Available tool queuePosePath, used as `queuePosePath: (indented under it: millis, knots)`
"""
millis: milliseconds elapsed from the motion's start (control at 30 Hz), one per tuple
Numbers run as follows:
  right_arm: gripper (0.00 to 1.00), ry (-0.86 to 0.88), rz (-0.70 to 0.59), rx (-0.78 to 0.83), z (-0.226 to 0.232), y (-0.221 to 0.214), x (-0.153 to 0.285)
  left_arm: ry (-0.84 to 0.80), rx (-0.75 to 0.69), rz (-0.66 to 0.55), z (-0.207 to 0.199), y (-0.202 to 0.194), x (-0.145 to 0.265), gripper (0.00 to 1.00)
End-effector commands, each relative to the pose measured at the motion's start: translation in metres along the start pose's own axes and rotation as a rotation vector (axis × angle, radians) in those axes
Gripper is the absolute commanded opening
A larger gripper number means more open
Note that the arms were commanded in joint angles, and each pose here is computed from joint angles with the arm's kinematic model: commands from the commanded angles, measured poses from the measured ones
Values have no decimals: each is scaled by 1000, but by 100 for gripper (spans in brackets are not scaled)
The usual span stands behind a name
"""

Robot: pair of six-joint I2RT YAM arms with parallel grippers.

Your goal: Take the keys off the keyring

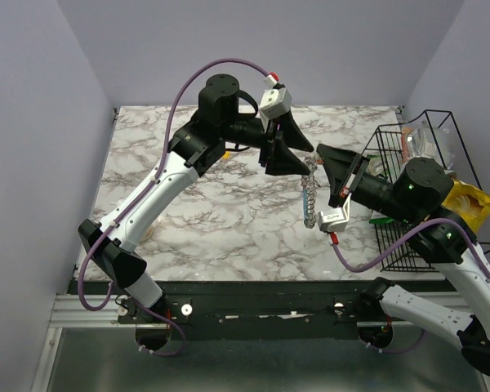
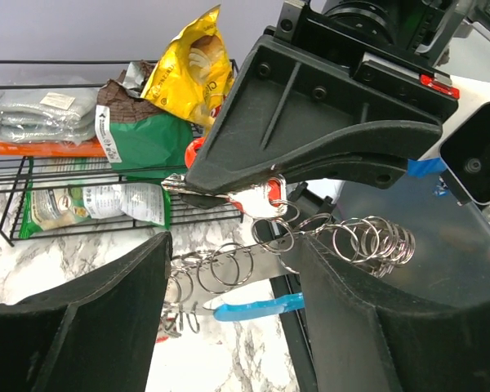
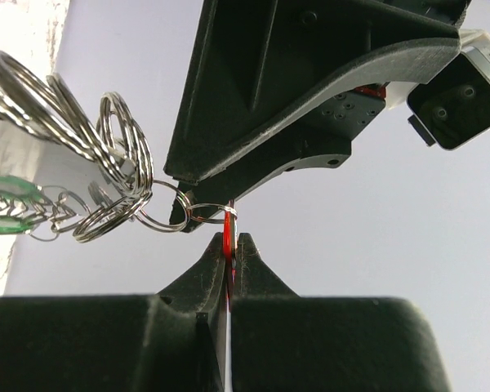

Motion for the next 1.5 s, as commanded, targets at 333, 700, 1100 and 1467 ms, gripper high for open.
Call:
queuePosePath:
  millis: [333,700,1100,1467]
  knots:
    - [1,-63,33,10,-11,-4,1,-85,18,-8,-12,0,-1,65]
    - [1,-55,36,11,-9,-5,-2,-95,30,-10,-11,2,-6,54]
    - [1,-70,51,8,-15,-7,-1,-100,34,2,-13,-2,-6,23]
    - [1,-86,70,-5,-22,-9,3,-102,38,8,-15,-4,-5,0]
Point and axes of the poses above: each gripper's point midway between its finger pads, its own x axis back along the fingers, its own z axis along the line the jaws close on, y = z × x, the point moved 8 cm from there along x, back along the fingers, and after that the axes turned 4 degrees about x, right-handed, at the moved point
